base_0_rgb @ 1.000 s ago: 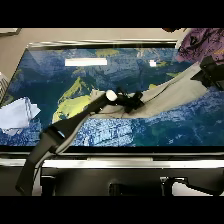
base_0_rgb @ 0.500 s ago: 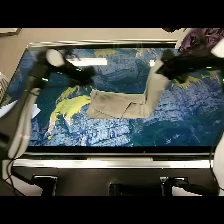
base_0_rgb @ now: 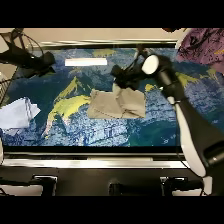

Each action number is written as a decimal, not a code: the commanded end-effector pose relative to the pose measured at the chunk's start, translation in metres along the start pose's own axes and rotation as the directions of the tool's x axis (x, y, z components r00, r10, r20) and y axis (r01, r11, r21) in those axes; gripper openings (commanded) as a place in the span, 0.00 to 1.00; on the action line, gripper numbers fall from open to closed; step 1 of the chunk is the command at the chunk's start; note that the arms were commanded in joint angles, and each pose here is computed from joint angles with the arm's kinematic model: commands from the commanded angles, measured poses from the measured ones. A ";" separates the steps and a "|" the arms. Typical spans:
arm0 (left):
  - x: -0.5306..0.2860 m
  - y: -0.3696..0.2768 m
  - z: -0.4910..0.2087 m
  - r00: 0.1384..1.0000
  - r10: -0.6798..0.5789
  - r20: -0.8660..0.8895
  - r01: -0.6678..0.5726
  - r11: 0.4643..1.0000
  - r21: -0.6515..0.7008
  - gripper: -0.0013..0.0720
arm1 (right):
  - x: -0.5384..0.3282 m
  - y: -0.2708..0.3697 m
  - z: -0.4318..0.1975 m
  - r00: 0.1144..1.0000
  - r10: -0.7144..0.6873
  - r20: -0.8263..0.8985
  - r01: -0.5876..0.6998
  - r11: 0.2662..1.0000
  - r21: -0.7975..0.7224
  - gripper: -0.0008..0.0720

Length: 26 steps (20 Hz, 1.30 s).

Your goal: Fold the clothes and pants, and hang the long-sleeved shirts on hangers.

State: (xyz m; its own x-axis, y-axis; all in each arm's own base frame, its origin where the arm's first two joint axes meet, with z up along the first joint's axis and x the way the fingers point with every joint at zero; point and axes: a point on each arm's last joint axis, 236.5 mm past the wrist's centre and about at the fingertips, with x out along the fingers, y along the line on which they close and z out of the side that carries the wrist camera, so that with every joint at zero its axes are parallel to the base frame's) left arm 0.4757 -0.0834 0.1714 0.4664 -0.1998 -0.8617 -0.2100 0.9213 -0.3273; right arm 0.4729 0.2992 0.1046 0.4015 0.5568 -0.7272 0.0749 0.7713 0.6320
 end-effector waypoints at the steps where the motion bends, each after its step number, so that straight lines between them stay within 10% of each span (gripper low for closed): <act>1: -0.007 0.016 0.001 1.000 0.026 -0.008 -0.026 1.000 0.005 0.04 | 0.047 0.006 -0.015 1.000 0.012 -0.014 -0.012 1.000 -0.005 0.05; 11: -0.008 0.022 0.000 0.999 0.035 -0.016 -0.035 0.999 0.004 0.04 | 0.110 -0.010 -0.066 0.989 -0.040 -0.145 0.040 0.999 -0.008 0.06; 16: -0.008 0.022 0.000 0.999 0.035 -0.016 -0.035 0.999 0.004 0.04 | 0.097 0.016 -0.039 0.997 0.059 -0.050 -0.060 0.998 -0.020 0.70; 26: -0.008 0.022 0.001 0.999 0.035 -0.016 -0.035 0.999 0.003 0.04 | -0.107 -0.166 0.079 0.992 -0.127 -0.006 0.127 0.992 0.021 0.89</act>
State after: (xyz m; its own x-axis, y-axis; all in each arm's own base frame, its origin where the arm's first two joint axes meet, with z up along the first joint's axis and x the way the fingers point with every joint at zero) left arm 0.4679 -0.0620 0.1709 0.4442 -0.1735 -0.8790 -0.2223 0.9290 -0.2957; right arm 0.5060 0.1741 0.1079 0.4393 0.4969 -0.7484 0.0831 0.8070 0.5846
